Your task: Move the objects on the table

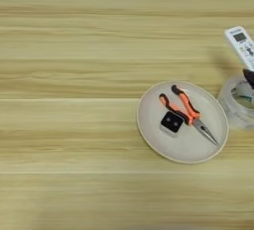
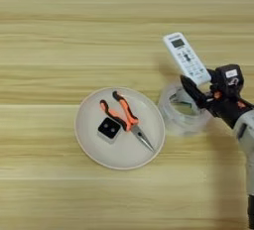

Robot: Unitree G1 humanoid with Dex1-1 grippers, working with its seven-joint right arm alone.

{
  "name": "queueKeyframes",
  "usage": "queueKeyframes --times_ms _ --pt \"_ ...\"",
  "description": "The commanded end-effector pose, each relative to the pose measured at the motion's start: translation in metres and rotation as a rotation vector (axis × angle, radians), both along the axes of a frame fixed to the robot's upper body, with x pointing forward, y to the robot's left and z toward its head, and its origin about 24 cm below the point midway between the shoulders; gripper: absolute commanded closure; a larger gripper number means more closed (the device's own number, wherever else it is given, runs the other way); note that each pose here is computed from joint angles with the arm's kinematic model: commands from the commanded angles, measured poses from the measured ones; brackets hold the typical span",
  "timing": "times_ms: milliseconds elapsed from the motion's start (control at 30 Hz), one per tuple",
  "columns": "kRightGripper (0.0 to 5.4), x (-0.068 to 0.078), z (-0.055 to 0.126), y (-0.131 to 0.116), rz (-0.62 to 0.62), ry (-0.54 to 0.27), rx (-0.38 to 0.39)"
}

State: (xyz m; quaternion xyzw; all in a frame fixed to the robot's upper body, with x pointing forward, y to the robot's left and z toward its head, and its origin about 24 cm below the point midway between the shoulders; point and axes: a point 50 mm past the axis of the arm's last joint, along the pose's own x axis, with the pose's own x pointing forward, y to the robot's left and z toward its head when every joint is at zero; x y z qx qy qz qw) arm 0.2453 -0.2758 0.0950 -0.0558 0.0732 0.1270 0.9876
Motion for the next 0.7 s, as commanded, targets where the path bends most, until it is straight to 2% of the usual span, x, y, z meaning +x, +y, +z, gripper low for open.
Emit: queueKeyframes --times_ms 33,367,700 --pt "2.43 -0.002 0.026 -0.024 -0.088 -0.102 -0.073" --pt "2.43 -0.017 0.016 -0.058 -0.231 -0.063 -0.082" --pt "2.43 -0.023 -0.004 -0.072 -0.295 0.009 -0.05"
